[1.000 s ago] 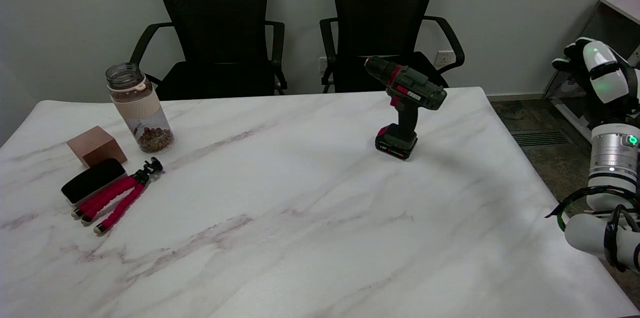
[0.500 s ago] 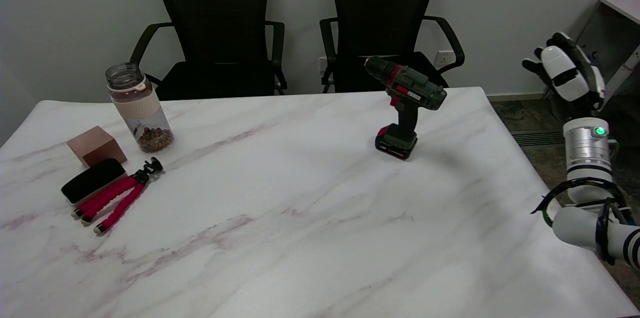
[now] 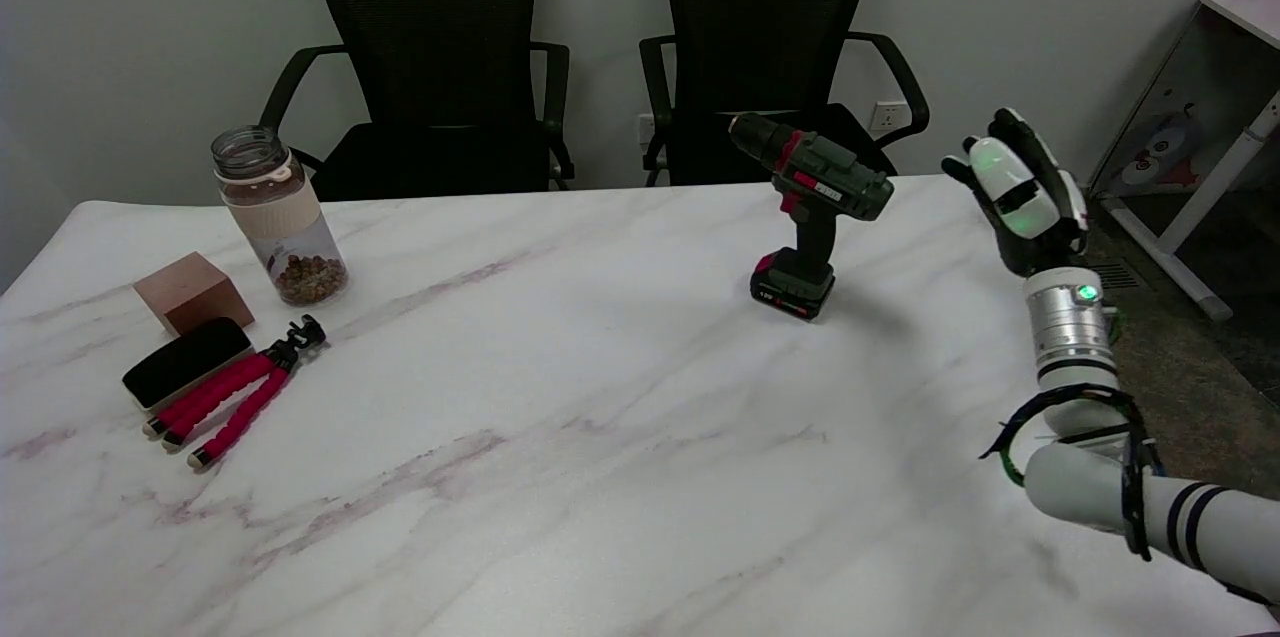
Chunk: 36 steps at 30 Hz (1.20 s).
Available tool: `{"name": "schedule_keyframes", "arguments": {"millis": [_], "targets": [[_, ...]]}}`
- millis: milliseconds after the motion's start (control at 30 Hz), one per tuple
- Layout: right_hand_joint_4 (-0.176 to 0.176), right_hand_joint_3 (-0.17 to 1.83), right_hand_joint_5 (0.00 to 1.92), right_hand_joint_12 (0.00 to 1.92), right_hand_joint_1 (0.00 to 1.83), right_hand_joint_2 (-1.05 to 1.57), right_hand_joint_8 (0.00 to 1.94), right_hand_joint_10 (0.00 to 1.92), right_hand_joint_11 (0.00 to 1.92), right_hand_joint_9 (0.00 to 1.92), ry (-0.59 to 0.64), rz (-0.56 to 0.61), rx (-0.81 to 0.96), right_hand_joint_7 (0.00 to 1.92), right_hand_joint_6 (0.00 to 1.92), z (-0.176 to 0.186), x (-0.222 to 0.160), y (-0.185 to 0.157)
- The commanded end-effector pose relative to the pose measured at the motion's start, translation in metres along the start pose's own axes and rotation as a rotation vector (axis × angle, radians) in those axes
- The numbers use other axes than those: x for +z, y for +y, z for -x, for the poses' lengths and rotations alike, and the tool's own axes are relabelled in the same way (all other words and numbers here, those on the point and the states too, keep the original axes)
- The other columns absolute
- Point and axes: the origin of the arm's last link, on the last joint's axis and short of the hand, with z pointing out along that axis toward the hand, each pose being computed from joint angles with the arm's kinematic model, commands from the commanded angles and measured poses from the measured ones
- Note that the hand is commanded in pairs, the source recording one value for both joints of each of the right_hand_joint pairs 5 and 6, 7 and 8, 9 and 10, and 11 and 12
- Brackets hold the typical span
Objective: Pick up the power screwdriver.
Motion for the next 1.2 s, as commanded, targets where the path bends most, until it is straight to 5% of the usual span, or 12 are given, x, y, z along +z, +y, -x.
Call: {"name": "schedule_keyframes", "arguments": {"millis": [33, 167, 567, 800, 1200], "targets": [[-0.053, 0.28, 0.08, 0.41, 0.82, -0.15, 0.08, 0.23, 0.41, 0.23, -0.165, -0.07, 0.019, 0.08, 0.08, 0.057, -0.055, 0.002], [-0.066, 0.13, 0.0, 0.34, 0.8, -0.18, 0.0, 0.15, 0.34, 0.15, -0.237, -0.061, 0.024, 0.0, 0.0, 0.068, -0.068, -0.003], [-0.047, 0.23, 0.0, 0.3, 0.81, -0.21, 0.0, 0.14, 0.3, 0.14, -0.277, 0.02, -0.073, 0.0, 0.0, 0.052, -0.093, 0.023], [-0.028, 0.28, 0.0, 0.33, 0.81, -0.24, 0.0, 0.18, 0.33, 0.18, -0.247, 0.036, -0.122, 0.0, 0.0, 0.022, -0.086, 0.032], [0.01, 0.35, 0.0, 0.38, 0.81, -0.23, 0.0, 0.24, 0.38, 0.24, -0.25, 0.063, -0.186, 0.0, 0.0, 0.031, -0.058, 0.047]]}}
